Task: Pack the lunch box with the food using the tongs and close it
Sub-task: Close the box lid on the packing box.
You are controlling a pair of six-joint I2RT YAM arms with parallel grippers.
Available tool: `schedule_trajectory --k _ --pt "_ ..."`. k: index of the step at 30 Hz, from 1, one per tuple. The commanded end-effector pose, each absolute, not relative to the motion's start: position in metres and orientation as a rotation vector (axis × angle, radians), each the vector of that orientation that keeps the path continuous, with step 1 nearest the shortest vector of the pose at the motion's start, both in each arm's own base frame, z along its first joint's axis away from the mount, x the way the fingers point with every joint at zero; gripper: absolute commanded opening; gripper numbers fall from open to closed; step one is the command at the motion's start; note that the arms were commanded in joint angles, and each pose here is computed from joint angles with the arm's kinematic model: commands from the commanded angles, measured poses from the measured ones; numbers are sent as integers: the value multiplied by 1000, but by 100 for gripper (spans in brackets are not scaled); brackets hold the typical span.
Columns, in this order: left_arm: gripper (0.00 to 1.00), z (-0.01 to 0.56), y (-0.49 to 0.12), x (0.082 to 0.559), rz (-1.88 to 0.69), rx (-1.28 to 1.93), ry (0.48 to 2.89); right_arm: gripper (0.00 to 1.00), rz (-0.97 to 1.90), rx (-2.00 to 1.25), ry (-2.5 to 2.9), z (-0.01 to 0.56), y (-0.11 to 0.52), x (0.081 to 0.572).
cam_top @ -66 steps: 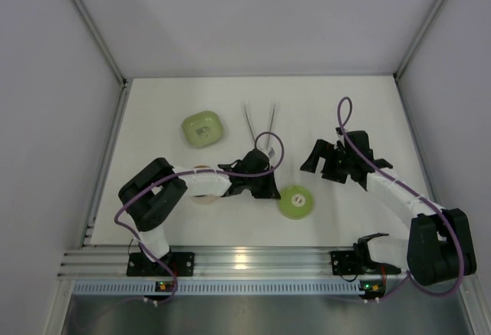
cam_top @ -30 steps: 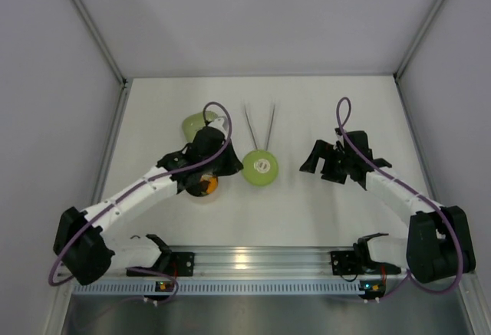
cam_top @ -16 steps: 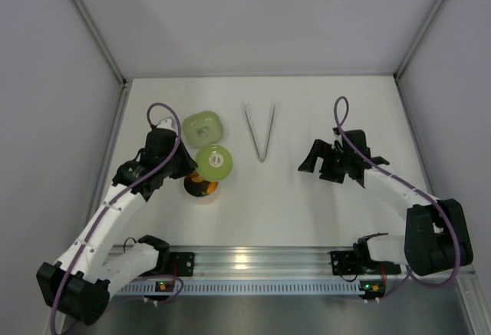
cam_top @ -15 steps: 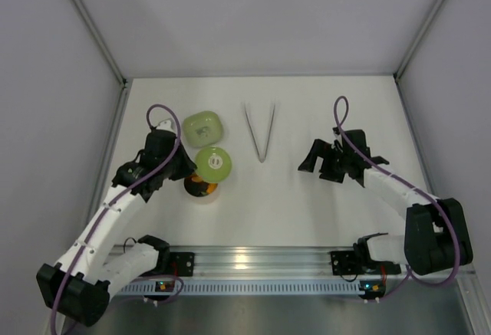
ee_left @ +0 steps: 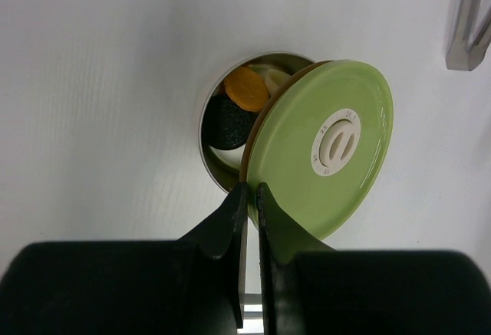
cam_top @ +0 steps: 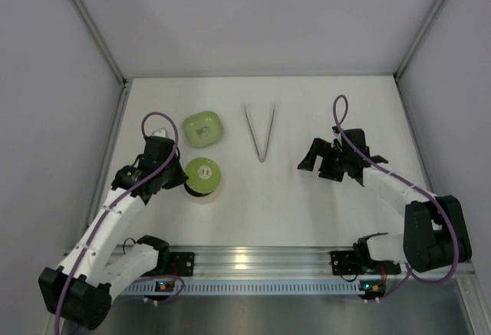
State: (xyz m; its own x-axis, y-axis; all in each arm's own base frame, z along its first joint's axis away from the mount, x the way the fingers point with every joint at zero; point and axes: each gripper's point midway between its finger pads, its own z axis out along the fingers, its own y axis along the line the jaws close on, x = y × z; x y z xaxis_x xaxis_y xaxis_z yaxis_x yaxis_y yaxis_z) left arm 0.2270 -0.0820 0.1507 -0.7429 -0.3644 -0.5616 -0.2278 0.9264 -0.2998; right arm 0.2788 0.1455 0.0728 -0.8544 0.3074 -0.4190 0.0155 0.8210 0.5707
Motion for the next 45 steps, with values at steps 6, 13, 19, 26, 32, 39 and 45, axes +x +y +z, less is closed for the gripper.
schedule_trajectory --k 6,13,19,26,32,39,45 --pt "2 140 -75 235 -229 -495 2429 97 817 172 2414 92 155 299" --pt "2 126 -77 237 -226 -508 2456 97 815 164 2413 93 154 300" --pt "2 122 -74 239 -199 -529 2454 97 813 164 2419 89 154 299" --pt "3 112 -73 240 -184 -532 2473 97 814 158 2419 90 155 299" --pt "2 103 -73 243 -169 -535 2485 97 804 161 2423 88 153 298" --pt "2 95 -73 244 -163 -531 2495 97 802 164 2422 89 152 299" --pt "5 91 -70 247 -138 -535 2497 97 798 163 2420 89 152 299"
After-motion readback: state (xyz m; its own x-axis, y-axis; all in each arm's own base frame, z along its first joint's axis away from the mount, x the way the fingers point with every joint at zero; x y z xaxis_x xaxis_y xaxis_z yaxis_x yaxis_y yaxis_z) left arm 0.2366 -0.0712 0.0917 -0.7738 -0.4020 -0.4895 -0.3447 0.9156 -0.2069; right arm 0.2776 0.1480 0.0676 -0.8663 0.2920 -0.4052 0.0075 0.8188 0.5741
